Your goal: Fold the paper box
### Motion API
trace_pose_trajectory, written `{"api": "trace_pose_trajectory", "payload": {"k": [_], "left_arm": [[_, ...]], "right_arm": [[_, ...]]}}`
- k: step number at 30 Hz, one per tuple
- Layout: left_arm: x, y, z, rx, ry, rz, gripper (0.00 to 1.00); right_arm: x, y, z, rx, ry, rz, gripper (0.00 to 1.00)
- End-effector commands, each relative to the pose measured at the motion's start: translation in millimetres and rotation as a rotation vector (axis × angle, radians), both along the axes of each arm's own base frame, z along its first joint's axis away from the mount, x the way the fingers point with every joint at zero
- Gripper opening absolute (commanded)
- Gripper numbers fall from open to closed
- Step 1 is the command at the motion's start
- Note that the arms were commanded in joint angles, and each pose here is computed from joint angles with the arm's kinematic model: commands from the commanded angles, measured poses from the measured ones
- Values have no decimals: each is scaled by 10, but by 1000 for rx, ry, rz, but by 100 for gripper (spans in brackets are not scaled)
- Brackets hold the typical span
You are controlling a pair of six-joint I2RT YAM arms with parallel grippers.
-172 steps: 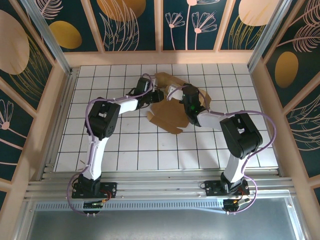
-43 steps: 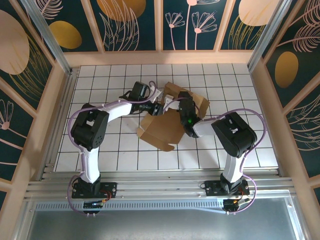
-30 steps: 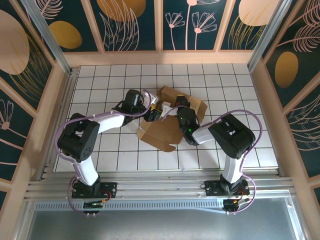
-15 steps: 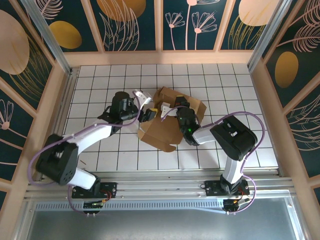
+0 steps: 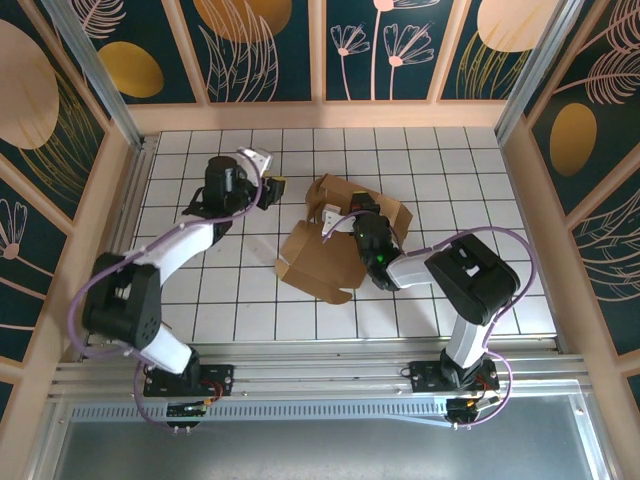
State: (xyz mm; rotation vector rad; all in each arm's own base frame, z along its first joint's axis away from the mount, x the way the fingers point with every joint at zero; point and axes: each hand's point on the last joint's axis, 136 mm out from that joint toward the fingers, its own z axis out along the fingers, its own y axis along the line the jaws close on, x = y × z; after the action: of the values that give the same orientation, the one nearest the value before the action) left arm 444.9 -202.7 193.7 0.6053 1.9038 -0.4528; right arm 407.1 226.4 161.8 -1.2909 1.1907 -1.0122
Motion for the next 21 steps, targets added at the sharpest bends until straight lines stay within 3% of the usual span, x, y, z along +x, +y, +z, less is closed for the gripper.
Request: {"api": "trace_pose_trajectory", "payload": {"k": [1,8,21], "left_arm": [[-80,-257,-433,93,90,-223,53],[-162,-590,-596,73,94,-484,59],[-84,-833,-941,110,109,-592,56]], "right_arm": [[-46,8,-175,-16,89,14,0],[-23,15,-155,14,130,19,0],[9,69,-190,14,139,23,0]]}}
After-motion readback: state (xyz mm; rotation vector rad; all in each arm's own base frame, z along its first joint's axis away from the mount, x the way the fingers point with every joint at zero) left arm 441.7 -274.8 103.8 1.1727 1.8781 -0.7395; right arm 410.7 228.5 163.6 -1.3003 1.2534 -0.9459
